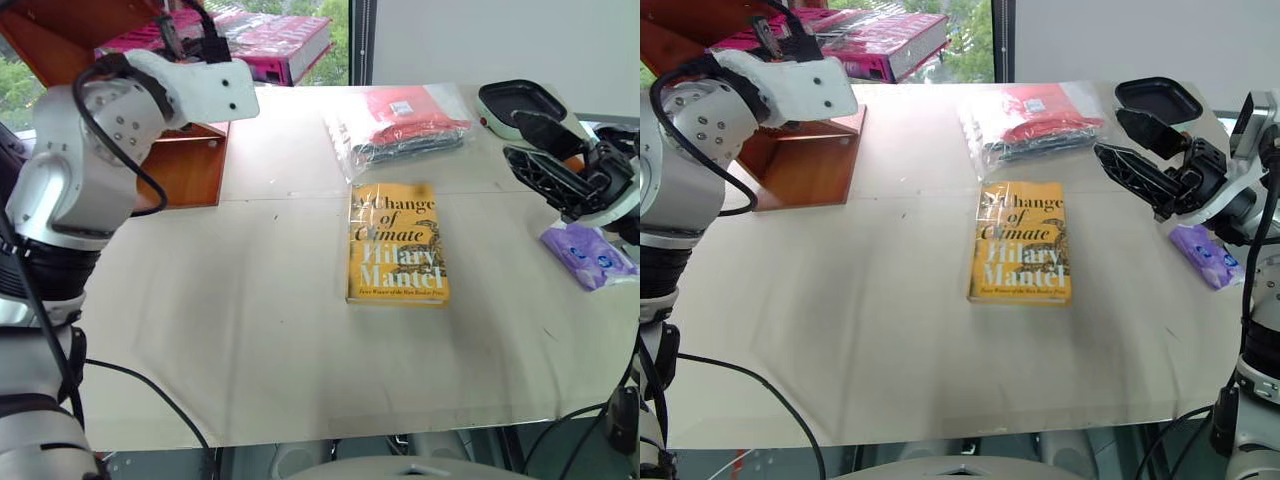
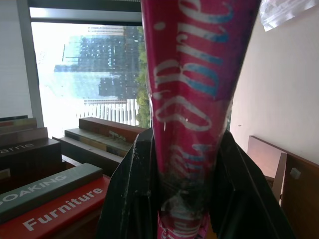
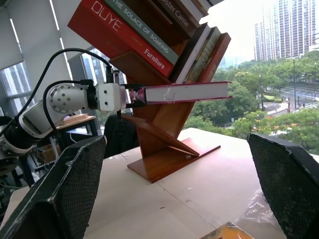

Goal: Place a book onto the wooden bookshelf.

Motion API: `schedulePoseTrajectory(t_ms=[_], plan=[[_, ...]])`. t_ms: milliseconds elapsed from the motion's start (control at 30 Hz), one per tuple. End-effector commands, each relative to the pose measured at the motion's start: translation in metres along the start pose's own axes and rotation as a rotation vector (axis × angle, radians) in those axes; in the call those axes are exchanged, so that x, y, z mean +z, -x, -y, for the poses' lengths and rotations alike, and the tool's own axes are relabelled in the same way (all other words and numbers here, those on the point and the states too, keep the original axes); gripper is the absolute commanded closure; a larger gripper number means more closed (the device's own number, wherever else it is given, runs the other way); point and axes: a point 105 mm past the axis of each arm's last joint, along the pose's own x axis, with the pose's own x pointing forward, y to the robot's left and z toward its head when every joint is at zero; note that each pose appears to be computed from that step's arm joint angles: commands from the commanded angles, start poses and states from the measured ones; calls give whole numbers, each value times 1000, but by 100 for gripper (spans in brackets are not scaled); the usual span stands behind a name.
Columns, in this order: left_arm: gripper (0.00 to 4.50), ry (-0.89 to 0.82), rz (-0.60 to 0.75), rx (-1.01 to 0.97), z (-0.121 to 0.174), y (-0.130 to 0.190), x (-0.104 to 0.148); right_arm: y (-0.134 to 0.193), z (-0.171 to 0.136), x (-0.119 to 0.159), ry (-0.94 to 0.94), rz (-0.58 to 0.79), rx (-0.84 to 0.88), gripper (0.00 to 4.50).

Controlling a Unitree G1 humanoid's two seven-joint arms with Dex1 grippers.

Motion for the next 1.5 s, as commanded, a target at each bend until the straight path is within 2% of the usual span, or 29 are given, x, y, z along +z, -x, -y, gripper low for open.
schedulePoseTrajectory(t_ms=[33, 133, 333, 467, 667, 967, 1133, 1400, 1433, 1500], plan=[[385, 42, -107, 19, -10, 17, -22, -1, -1, 9, 39, 26, 10, 0], [385, 64, -107, -7, 1, 20, -17, -1, 1, 8, 37, 26, 8, 0], [385, 71, -113, 10, -2, 29, -7, -3, 6, 7, 33, 24, 11, 0], [385, 49, -186, 15, -10, 41, -21, -4, 10, 4, 28, 20, 18, 0], [385, 6, -288, -86, -3, 51, -47, -11, 9, 0, 33, 24, 49, 0], [385, -23, -346, -157, -3, 41, -78, -14, 15, -5, 81, -3, 8, 0], [385, -13, -339, -204, 5, 31, -81, -13, 19, -9, 97, -23, -35, 0], [385, 2, -355, -201, 1, 26, -83, -11, 18, -11, 103, -35, -46, 0], [284, 7, -361, -193, -1, 27, -84, -11, 18, -11, 102, -35, -47, 0], [208, 21, -377, -186, -3, 30, -88, -10, 18, -12, 102, -34, -48, 0]])
